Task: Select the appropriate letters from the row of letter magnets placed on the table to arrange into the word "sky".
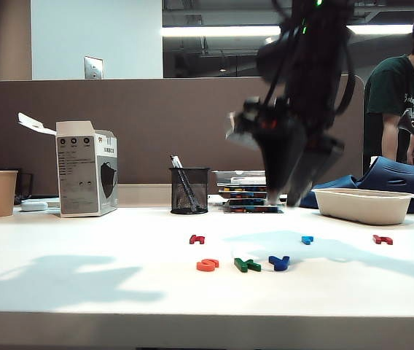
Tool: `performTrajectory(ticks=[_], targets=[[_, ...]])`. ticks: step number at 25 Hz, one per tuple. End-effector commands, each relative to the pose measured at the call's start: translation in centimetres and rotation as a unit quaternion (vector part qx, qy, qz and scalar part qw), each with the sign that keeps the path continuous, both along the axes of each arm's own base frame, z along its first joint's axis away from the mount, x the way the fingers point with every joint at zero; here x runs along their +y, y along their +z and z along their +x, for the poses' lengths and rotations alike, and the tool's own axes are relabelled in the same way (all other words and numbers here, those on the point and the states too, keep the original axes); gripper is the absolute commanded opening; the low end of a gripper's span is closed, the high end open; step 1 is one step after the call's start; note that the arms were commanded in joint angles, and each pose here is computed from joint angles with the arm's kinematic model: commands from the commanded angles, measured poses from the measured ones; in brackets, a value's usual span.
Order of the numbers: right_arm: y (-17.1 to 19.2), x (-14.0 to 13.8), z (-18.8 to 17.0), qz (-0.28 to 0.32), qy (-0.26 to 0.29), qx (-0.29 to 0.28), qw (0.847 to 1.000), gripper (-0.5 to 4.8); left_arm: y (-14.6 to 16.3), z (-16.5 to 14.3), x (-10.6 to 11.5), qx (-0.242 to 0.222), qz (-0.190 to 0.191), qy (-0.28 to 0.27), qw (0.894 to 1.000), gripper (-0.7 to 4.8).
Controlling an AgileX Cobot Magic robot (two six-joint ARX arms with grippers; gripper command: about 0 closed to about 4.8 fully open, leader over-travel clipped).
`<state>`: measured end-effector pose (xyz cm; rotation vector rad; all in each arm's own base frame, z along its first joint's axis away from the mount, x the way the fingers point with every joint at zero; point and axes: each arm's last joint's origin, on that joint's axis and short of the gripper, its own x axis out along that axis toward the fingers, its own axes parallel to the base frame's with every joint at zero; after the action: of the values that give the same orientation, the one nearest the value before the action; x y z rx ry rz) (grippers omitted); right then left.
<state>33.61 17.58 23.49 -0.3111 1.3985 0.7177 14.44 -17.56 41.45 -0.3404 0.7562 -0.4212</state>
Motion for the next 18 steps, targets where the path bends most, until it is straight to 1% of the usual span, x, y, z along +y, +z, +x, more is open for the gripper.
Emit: performTrajectory(ticks=[1,4,7,10,11,12,13,14,16,18], targets=[[2.3,-0.5,-0.6,-0.004,0.006,-0.046,0.999,1.71,0.2,0.0,0.1,-0.004,-0.005,0.003,1.000,-0.05],[4.6,-1.4,-1.3,-0.017,-0.005,-0.095,0.995,1.58,0.2,0.0,0.1,-0.004,-0.005,0.003,1.000,-0.05],[7.0,-2.9,-2.1,-0.020,-0.024,-0.133,0.991,0.96,0.2,0.0,0.1,-0.004,-0.005,0.003,1.000,-0.05],[9.2,-5.0,-2.7,-0.013,-0.051,-0.166,0.985,0.37,0.2,0.0,0.1,-0.005,-0.006,0.003,1.000,-0.05],[10.6,-6.9,-3.2,-0.008,-0.076,-0.187,0.979,0.17,0.2,0.0,0.1,-0.005,-0.006,0.003,1.000,-0.05],[11.3,-7.7,-3.4,-0.006,-0.088,-0.196,0.976,0.07,0.2,0.0,0.1,-0.005,-0.006,0.003,1.000,-0.05],[12.7,-9.7,-4.1,-0.002,-0.115,-0.218,0.969,0.05,0.2,0.0,0.1,-0.005,-0.006,0.003,1.000,-0.05],[13.3,-10.5,-4.5,0.000,-0.128,-0.228,0.965,-0.04,0.2,0.0,0.1,-0.005,-0.006,0.003,1.000,-0.05],[14.6,-12.5,-5.3,0.002,-0.156,-0.252,0.955,-0.04,0.2,0.0,0.1,-0.005,-0.007,0.003,1.000,-0.05],[15.8,-14.1,-6.3,0.005,-0.171,-0.274,0.946,-0.04,0.2,0.0,0.1,-0.005,-0.007,0.003,1.000,-0.05]])
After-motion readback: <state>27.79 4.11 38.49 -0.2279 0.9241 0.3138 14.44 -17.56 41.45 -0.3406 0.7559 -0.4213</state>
